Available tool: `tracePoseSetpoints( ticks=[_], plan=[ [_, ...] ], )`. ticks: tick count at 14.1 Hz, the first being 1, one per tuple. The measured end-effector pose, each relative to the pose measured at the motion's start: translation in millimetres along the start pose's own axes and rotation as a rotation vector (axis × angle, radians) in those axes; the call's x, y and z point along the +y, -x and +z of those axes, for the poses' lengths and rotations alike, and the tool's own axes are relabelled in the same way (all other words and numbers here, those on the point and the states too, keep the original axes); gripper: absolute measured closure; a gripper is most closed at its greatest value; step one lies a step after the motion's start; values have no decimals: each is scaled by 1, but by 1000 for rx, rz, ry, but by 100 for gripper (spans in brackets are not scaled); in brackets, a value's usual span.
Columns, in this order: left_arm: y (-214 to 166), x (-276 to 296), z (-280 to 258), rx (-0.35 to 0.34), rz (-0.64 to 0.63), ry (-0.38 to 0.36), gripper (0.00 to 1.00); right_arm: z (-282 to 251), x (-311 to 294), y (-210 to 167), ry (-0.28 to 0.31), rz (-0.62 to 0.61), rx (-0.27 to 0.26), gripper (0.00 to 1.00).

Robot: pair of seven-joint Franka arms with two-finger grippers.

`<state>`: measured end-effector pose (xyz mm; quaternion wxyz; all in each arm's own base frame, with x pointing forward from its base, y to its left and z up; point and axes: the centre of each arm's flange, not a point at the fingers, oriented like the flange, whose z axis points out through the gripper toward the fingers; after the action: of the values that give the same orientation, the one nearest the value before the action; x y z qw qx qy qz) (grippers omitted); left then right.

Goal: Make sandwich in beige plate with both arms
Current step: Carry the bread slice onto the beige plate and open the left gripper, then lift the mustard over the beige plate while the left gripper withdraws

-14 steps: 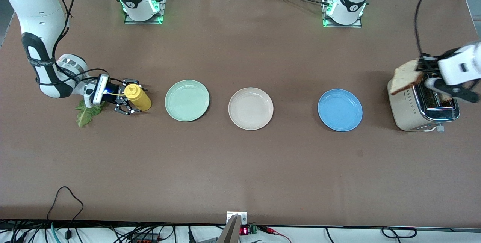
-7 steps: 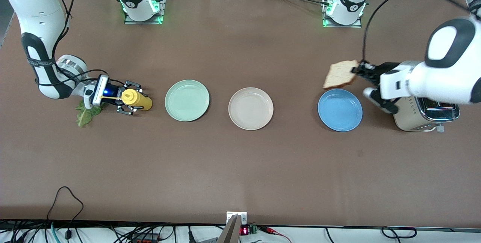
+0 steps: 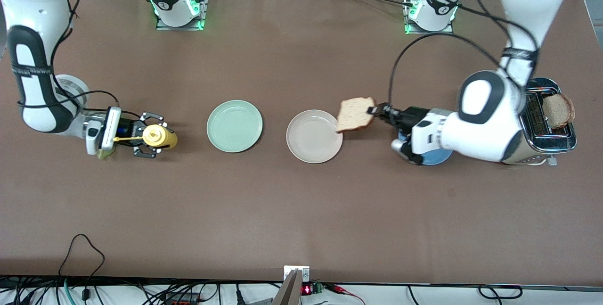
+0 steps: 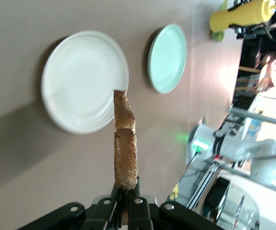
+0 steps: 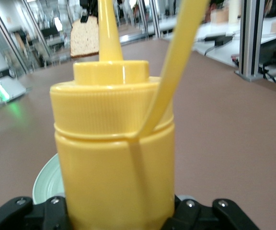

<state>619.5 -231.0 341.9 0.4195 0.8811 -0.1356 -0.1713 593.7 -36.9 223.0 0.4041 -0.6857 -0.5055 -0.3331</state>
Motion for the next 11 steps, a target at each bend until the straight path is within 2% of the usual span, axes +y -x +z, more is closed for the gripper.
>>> tracePoseSetpoints(
  ticks=[4,6,8,11],
  plan=[
    [-27,-17,59,83,62,61,93,-12,6,-91,13,13,-208,49],
    [-32,-33,85,124,73,116,93,-10,6,-128,23,26,-314,49],
    [-28,-49,108,144,105,168,93,-6,7,-156,33,41,-402,49],
    [-21,-76,133,156,139,182,93,-2,9,-194,68,70,-538,49]
  ],
)
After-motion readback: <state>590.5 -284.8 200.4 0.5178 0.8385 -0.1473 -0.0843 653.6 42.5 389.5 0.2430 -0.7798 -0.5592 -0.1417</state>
